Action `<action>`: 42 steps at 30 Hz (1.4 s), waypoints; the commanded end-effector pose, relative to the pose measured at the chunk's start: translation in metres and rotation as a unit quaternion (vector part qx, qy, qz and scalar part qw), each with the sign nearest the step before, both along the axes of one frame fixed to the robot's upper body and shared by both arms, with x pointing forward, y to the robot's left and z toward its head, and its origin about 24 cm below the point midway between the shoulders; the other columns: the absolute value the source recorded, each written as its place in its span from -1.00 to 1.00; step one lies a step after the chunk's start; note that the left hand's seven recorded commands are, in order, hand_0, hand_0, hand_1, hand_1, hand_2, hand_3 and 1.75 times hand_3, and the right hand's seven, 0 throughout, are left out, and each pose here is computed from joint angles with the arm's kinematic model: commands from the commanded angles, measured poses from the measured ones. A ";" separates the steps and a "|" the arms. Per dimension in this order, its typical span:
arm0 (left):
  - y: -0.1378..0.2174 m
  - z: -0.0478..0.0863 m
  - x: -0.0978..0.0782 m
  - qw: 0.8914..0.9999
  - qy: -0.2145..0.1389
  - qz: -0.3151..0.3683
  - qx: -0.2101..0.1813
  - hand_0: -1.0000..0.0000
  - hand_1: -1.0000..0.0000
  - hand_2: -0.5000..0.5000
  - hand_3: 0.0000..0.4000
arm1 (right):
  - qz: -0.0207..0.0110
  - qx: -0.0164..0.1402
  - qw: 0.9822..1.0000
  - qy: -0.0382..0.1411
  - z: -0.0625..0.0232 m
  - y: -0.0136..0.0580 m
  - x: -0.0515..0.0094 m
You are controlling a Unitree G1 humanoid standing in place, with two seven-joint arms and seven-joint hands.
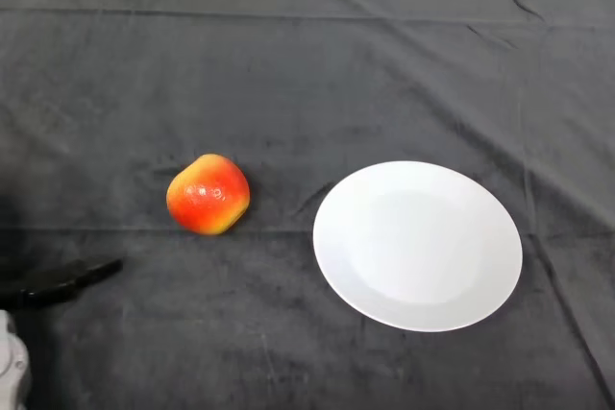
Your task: Move the apple to the plate
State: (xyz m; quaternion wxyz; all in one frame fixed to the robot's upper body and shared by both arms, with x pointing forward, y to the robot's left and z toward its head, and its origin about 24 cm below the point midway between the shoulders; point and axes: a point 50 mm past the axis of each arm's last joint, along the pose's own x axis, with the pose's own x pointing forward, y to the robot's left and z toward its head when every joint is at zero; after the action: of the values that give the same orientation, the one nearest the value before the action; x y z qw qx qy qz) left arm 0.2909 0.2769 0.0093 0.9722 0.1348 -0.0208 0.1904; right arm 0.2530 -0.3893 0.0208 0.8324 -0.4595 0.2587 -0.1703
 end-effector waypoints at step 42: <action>-0.089 0.024 0.041 0.982 -0.042 -0.181 0.019 1.00 1.00 0.00 -1.00 | -0.006 0.019 0.999 0.034 -0.0235 0.0077 -0.0133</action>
State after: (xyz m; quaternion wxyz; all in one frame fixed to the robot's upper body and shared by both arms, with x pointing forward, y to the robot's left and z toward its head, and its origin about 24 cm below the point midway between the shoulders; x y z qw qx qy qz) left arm 0.3201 0.1939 0.0156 0.9880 0.1409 -0.0577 0.0270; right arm 0.2535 -0.3895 0.0218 0.8330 -0.4590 0.2571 -0.1711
